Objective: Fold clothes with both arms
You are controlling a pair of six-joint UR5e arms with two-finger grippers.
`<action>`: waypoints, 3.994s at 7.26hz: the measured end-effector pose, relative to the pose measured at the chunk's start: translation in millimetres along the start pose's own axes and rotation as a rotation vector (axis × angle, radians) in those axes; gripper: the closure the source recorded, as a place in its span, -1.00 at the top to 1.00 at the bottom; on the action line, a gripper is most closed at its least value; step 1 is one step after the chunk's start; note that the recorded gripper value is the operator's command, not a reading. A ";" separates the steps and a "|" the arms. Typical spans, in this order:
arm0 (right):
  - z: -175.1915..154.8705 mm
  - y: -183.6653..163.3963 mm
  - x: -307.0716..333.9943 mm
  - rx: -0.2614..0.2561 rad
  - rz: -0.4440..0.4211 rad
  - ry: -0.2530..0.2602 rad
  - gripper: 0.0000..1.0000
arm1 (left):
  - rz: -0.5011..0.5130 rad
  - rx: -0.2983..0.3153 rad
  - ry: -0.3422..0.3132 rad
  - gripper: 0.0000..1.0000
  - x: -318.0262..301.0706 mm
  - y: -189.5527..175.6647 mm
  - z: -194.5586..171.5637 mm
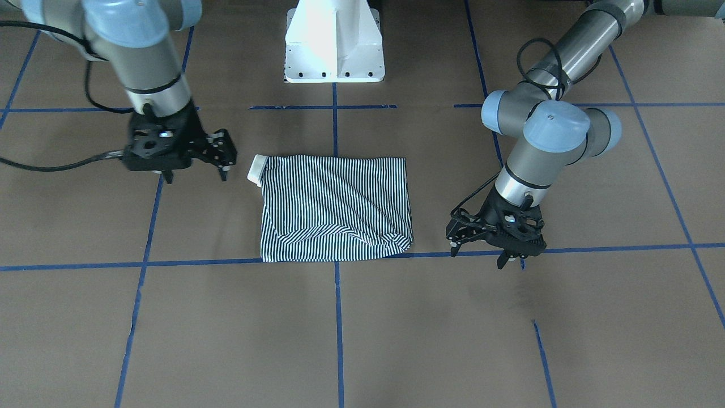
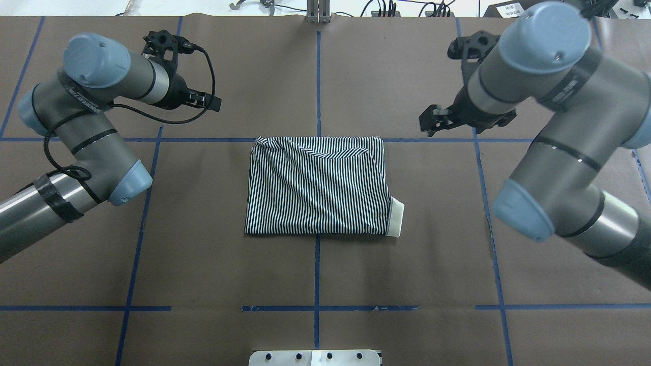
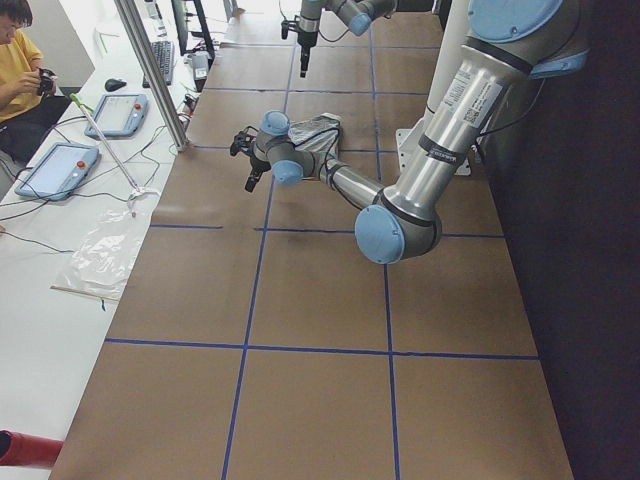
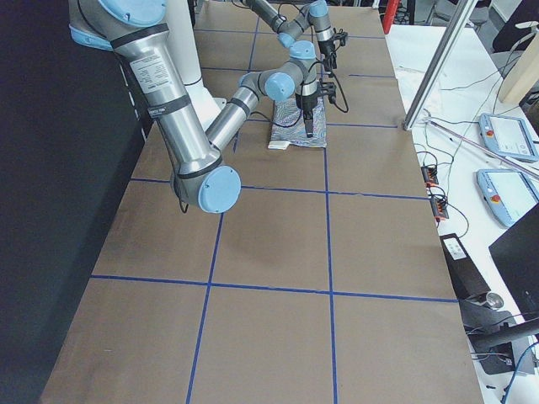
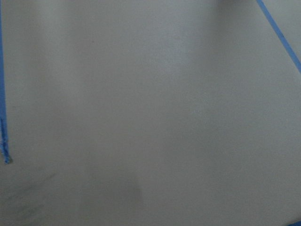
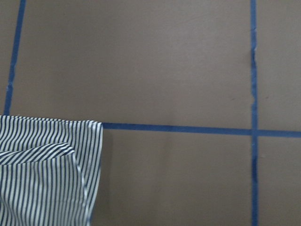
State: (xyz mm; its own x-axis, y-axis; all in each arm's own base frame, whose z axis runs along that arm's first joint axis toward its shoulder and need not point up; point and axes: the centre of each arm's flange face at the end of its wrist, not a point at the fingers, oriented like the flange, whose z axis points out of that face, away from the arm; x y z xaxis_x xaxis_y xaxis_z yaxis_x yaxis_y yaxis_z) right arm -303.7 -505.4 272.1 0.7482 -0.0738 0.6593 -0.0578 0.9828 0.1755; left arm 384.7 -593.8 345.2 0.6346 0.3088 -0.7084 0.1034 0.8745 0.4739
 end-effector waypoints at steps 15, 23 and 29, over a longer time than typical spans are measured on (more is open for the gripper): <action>9.9 171.0 489.4 -0.275 0.167 -0.090 1.00 | 0.001 -0.383 -0.103 1.00 -436.2 224.1 -240.5; 6.3 164.1 494.3 -0.266 0.140 0.003 1.00 | -0.041 -0.370 -0.133 1.00 -434.3 221.1 -244.5; 7.2 165.5 495.3 -0.269 0.142 0.003 1.00 | -0.040 -0.374 -0.131 1.00 -433.7 223.2 -244.3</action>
State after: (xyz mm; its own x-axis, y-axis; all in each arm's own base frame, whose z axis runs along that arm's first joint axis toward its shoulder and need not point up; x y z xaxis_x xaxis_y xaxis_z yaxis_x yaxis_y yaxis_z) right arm 52.5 -380.5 633.0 0.7469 0.0677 0.6615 0.0146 0.9929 -0.1181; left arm -54.6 -441.1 630.4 0.7306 0.2428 -0.6382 -0.1411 0.9682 0.2068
